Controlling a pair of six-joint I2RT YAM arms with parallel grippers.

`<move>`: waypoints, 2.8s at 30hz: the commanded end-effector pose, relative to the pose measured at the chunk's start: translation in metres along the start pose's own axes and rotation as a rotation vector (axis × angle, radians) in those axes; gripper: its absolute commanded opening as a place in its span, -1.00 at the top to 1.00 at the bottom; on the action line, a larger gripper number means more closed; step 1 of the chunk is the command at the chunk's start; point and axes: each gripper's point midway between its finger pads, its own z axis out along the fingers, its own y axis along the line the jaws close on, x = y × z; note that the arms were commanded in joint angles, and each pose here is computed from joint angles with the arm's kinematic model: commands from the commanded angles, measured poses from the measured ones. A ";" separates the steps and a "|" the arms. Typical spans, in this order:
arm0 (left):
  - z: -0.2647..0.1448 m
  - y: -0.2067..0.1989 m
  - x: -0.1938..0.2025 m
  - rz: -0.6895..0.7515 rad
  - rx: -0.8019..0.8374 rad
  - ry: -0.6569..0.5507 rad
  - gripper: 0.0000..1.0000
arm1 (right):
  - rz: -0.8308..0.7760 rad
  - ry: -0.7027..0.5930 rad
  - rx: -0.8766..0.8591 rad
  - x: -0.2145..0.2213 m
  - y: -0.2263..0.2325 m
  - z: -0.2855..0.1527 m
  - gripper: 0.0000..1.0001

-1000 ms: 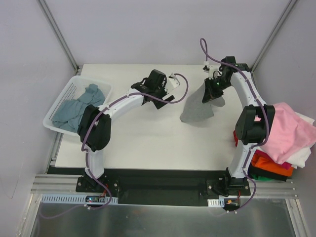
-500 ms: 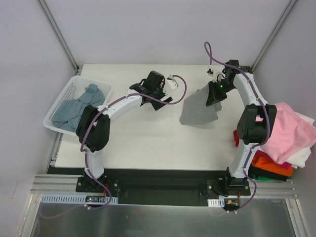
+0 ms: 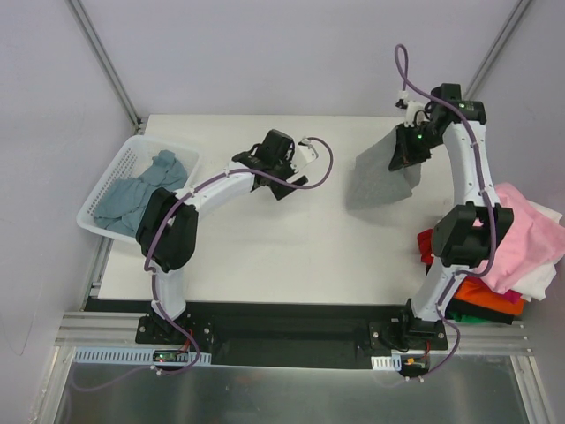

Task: Fold and stack the t-shirts
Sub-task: Put the neatly folded tshirt into the corner of the board with the right arm

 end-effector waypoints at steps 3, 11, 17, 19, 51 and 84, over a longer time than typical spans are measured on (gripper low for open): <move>-0.008 0.002 -0.001 -0.016 -0.007 -0.034 -0.99 | -0.035 -0.143 0.150 0.000 0.016 -0.096 0.99; -0.004 -0.004 0.008 -0.011 0.008 -0.020 -0.99 | -0.057 -0.268 0.359 0.029 0.016 -0.177 0.99; -0.002 -0.009 0.016 -0.019 0.020 -0.007 -0.99 | -0.013 -0.343 0.425 0.057 0.005 -0.219 0.99; -0.003 -0.009 0.017 -0.020 0.016 -0.006 -0.98 | -0.002 -0.386 0.470 0.067 0.001 -0.237 0.99; -0.011 -0.019 0.034 -0.016 0.029 0.016 -0.99 | 0.374 -0.330 0.664 0.235 -0.127 -0.250 0.99; -0.024 -0.009 0.024 -0.031 -0.013 -0.022 -0.99 | 0.227 -0.424 0.689 0.180 -0.102 -0.241 -0.85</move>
